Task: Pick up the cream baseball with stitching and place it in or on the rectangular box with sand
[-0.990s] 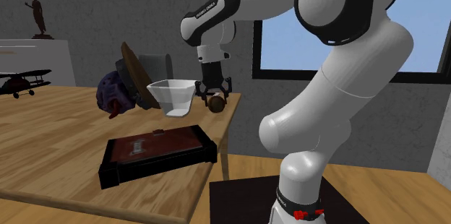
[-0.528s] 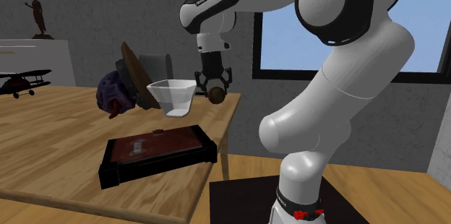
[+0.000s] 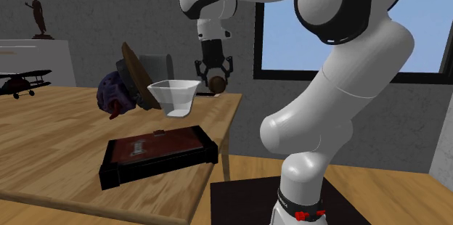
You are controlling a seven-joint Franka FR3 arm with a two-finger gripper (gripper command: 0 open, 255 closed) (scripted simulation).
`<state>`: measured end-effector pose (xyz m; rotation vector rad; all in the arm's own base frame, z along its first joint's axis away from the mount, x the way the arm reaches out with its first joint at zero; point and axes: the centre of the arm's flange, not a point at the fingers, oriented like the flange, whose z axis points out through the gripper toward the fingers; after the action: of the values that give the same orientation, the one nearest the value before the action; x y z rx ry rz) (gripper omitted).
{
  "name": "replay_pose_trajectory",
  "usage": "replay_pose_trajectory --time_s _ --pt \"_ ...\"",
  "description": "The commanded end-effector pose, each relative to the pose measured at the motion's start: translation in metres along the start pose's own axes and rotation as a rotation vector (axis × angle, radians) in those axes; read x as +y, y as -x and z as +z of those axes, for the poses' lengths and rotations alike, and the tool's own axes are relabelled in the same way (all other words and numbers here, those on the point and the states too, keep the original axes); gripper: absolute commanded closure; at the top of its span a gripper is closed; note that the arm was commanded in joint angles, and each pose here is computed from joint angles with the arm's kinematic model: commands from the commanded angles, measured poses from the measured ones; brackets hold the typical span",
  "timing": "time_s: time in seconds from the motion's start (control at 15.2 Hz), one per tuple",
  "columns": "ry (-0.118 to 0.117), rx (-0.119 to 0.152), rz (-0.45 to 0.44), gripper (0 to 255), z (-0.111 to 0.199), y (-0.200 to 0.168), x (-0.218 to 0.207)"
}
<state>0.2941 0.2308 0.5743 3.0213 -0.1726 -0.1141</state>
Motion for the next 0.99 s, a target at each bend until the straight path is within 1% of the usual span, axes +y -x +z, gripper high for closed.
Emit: replay_pose_trajectory --time_s 0.0,0.92 --pt "0.000 0.000 0.000 255 -0.009 0.000 0.001" --pt "0.000 0.000 0.000 255 -0.013 0.157 -0.095"
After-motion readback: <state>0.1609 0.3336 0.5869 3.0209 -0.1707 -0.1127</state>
